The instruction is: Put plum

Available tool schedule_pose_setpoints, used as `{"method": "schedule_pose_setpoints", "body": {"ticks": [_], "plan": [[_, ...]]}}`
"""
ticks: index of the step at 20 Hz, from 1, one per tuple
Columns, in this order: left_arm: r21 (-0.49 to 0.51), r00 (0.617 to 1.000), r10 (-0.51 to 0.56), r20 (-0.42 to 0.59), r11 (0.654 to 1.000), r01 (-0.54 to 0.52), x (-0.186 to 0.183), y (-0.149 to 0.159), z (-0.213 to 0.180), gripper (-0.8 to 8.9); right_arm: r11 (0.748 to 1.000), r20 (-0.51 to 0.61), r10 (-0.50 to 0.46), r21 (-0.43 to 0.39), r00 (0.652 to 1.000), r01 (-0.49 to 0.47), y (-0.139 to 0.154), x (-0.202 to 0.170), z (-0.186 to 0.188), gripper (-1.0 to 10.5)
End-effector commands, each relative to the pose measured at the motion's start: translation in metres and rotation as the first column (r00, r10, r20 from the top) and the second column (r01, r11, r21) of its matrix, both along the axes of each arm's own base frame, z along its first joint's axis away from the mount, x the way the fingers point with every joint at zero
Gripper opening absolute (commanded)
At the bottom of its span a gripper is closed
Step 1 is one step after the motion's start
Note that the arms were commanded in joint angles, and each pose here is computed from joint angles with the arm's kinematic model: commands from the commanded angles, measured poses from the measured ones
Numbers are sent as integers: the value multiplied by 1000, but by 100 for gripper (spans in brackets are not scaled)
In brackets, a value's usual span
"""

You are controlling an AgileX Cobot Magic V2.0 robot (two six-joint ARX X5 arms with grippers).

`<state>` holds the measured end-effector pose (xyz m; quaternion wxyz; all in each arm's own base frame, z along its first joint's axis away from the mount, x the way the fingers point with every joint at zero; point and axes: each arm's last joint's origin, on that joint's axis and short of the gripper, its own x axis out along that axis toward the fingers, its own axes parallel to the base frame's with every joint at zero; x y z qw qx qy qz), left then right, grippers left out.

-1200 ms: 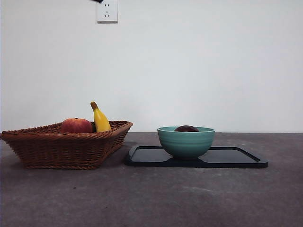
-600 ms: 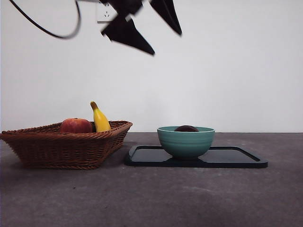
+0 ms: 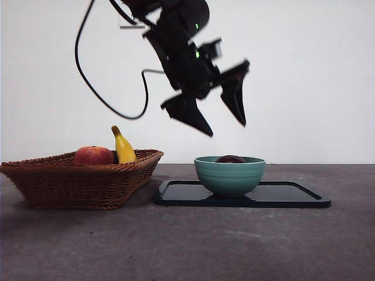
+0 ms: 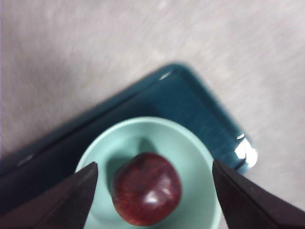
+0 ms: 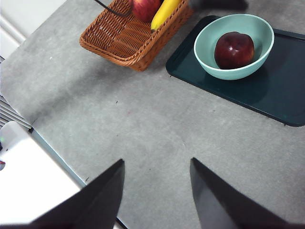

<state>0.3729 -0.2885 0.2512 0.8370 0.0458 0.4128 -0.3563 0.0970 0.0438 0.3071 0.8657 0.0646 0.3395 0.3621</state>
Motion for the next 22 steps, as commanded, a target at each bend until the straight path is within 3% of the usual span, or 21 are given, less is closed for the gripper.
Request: {"method": "schedule_pose_setpoints", "body": {"ticks": [1,10,16,19,22], "plan": [[30,999,-39,11,999,39,3,-12,-14,374,1000,7,2,8,1000,-2,1,1,3,220],[123,998,-67,-19,990,69,2,-29,-53,374,1000,6,2,8,1000,-2,1,1,3,220],[134,997,-73,-30,988,76,1,-30,-57,369,1000,6,2,8,1000,-2,1,1,3,220],[151,996,-87,-35,984,91,0,-29,-58,306,1000,6,2,8,1000,-2,1,1,3,220],[167,994,-102,-41,980,107,-1,-28,-59,304,1000,6,2,8,1000,-2,1,1,3,220]]}}
